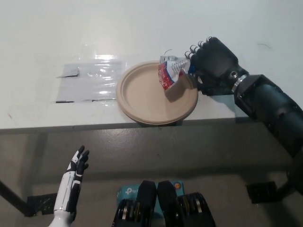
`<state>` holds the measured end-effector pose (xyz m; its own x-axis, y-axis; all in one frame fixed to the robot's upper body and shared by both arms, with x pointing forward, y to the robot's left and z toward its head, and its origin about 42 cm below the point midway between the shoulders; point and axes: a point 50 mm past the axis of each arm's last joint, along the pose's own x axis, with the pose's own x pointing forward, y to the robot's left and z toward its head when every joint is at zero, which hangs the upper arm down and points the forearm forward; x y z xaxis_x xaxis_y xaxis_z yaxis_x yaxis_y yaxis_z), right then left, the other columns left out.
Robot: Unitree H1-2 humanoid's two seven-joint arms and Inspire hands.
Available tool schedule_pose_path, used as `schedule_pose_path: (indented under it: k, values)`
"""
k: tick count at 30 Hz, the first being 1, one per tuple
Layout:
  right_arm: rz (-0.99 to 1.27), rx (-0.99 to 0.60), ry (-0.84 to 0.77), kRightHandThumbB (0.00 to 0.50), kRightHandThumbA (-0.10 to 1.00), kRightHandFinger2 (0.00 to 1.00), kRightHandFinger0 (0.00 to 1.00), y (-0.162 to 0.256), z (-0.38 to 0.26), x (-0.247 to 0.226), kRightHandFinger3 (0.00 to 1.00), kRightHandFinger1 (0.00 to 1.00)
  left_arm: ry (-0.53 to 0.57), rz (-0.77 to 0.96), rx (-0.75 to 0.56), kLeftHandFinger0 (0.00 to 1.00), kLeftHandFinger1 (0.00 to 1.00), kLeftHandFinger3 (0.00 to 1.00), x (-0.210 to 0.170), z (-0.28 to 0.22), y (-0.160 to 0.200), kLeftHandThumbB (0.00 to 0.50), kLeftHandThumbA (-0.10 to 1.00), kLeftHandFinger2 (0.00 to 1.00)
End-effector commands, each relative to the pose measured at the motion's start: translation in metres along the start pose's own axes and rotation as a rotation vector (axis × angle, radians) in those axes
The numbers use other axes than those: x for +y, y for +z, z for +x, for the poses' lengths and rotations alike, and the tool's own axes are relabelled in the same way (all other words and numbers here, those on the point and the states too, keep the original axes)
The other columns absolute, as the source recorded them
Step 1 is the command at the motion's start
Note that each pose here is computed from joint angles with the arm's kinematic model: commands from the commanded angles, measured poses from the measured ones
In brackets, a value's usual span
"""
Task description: The robot picks up a small bag of sunflower seeds on the right hand side and take it to the empty plate on the left hand side then pours some sunflower seeds on to the plate.
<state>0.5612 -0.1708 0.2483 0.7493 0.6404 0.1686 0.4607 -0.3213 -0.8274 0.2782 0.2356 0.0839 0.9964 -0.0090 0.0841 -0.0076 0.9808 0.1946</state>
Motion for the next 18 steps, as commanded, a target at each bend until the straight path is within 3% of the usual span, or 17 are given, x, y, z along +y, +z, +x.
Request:
schedule_pose_path:
  k: [1,3,5,8,9,15,18]
  values:
    - [-0.160,0.011,-0.150,0.227,-0.10,0.68,0.00,-0.035,0.024,-0.045,0.16,0.11,0.006,0.001,-0.078,1.00,1.00,1.00,0.003,0.008,0.015,0.008,1.00,1.00]
    - [-0.171,-0.002,-0.161,0.229,-0.10,0.69,0.00,-0.035,0.027,-0.049,0.15,0.13,0.009,-0.005,-0.075,1.00,1.00,1.00,0.004,0.008,0.015,0.025,1.00,1.00]
    - [-0.186,-0.012,-0.161,0.240,-0.10,0.74,0.00,-0.036,0.028,-0.052,0.16,0.17,0.005,0.002,-0.081,1.00,1.00,1.00,0.004,0.009,0.017,0.011,1.00,1.00]
    - [-0.207,-0.027,-0.191,0.264,-0.10,0.65,0.00,-0.036,0.026,-0.051,0.14,0.10,0.002,0.010,-0.089,1.00,1.00,1.00,0.004,0.009,0.017,0.000,1.00,1.00]
    - [-0.211,-0.031,-0.171,0.233,-0.10,0.66,0.00,-0.036,0.027,-0.052,0.15,0.11,0.000,0.017,-0.090,1.00,1.00,1.00,0.005,0.010,0.017,0.009,1.00,1.00]
    - [-0.247,-0.040,-0.187,0.261,-0.10,0.62,0.00,-0.039,0.028,-0.055,0.12,0.07,0.002,0.009,-0.089,1.00,1.00,1.00,0.006,0.011,0.019,0.012,1.00,1.00]
    - [-0.262,-0.065,-0.179,0.271,-0.10,0.59,0.00,-0.040,0.029,-0.057,0.17,0.04,-0.002,0.012,-0.086,1.00,1.00,1.00,0.006,0.011,0.019,0.021,1.00,1.00]
